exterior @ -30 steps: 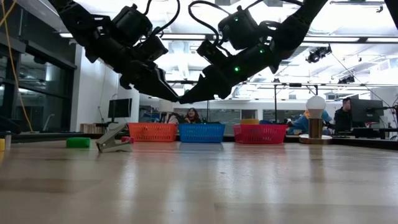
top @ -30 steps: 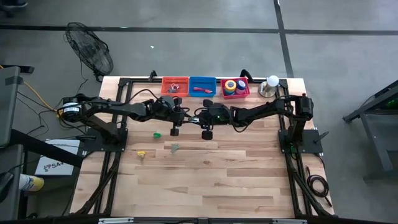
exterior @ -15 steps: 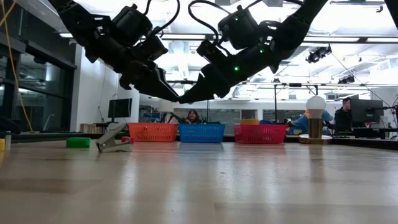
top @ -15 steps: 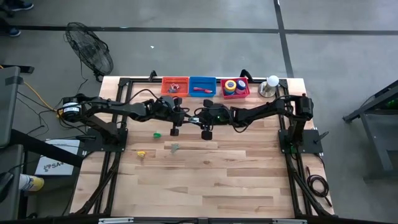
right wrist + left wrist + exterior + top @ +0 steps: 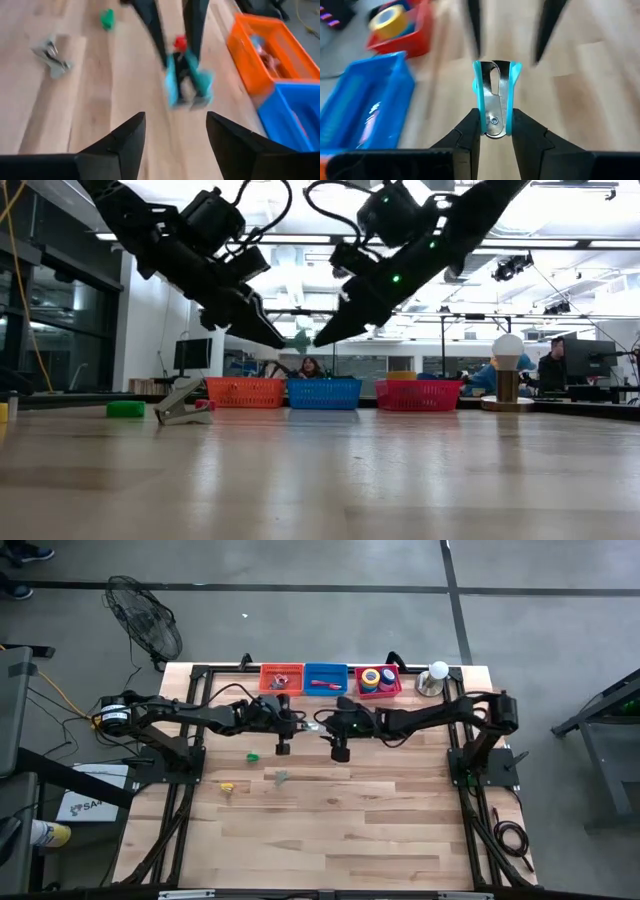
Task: Pick and place Stapler, Stapler remover, tape
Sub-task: Put the green staple remover into the orange bin
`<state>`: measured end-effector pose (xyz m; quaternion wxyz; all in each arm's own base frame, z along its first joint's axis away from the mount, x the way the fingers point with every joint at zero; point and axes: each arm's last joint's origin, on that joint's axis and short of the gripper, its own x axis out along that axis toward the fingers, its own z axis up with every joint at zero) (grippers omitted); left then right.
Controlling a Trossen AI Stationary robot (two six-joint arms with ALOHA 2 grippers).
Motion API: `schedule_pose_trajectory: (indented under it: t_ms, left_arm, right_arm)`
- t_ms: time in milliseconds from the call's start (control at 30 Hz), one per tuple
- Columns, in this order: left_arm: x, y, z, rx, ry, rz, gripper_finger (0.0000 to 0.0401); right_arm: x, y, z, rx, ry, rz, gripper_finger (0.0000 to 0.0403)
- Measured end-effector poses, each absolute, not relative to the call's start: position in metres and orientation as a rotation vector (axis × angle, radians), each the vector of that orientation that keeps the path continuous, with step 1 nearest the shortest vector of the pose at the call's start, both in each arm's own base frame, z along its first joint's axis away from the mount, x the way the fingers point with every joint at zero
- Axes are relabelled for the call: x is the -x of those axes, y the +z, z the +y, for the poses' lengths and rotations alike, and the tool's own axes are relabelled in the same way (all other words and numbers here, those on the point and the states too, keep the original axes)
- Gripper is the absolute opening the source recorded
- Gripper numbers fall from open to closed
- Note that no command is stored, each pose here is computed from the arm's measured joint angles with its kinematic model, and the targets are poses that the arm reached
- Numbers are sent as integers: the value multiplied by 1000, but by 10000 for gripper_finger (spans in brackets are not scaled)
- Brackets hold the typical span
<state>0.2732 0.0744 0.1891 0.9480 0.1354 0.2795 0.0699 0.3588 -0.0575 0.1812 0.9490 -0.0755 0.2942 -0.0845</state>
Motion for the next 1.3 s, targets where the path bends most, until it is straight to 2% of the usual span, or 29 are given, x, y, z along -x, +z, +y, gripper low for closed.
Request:
schedule_pose_trajectory:
  t_ms: [333,467,667,967,1300]
  left_arm:
    - [-267,191,88,-295,656,629,83]
    - [-262,192,100,-274,762,634,84]
    - [-243,192,141,-130,947,612,83]
    - [-210,185,192,188,945,524,83]
    - [-211,167,207,287,889,543,83]
  right_arm:
    - [-336,191,-67,137,-370,758,201]
    - [-335,190,-70,121,-379,765,200]
    - [-335,190,-70,122,-379,764,200]
    - [-335,190,-70,128,-379,767,200]
    - [-334,190,-74,125,-391,764,200]
